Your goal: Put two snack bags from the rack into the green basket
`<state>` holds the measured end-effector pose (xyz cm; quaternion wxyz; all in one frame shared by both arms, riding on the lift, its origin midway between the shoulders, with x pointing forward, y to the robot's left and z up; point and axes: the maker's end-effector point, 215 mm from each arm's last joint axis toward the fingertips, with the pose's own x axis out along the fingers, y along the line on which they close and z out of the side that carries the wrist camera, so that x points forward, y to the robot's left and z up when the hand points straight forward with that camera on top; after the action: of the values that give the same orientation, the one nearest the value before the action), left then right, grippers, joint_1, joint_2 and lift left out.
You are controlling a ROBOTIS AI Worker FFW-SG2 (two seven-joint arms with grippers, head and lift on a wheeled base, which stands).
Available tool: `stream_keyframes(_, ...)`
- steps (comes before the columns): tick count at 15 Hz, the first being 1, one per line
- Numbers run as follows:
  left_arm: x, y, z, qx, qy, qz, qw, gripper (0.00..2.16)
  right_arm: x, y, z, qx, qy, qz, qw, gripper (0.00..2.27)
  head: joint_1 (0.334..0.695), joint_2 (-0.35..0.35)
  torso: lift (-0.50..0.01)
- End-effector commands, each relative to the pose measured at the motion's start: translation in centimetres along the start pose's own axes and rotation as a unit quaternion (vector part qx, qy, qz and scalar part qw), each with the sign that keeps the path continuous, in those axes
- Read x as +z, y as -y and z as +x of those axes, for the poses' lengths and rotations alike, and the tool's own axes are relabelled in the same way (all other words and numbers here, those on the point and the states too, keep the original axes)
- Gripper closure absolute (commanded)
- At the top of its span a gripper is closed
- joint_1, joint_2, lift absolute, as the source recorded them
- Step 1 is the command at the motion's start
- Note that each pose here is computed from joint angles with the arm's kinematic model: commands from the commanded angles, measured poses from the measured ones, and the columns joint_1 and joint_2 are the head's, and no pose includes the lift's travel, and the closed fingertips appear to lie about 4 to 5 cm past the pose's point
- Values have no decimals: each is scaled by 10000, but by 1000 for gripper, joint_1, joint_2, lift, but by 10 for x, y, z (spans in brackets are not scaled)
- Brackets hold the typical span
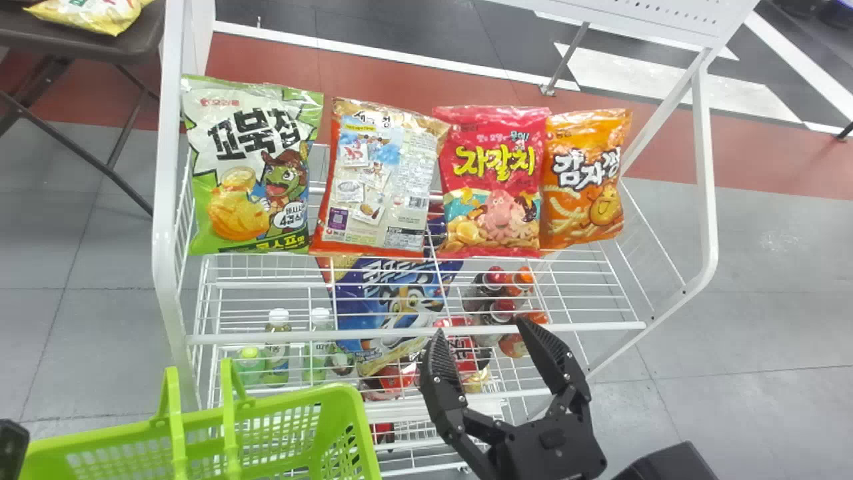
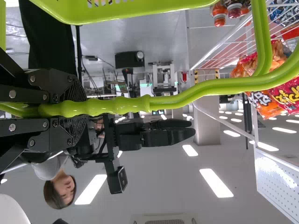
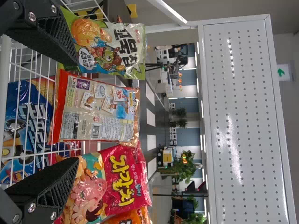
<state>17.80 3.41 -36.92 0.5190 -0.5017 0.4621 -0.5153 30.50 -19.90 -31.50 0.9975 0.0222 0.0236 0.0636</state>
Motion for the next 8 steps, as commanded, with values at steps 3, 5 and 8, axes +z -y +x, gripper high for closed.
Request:
stream_keyframes(3, -4, 0, 3, -11, -22, -41, 10000, 1268, 0, 0, 0, 15, 2, 5, 10000, 87, 695, -350, -4)
stream_keyframes(5, -5, 0, 2, 0, -23, -39, 10000, 1268, 1, 0, 0, 8, 9, 4, 10000, 87, 695, -350, -4)
stream_keyframes(8, -5, 0, 2, 0, -26, -24, 10000, 1268, 2, 0, 1, 16, 25, 2, 10000, 87, 695, -350, -4)
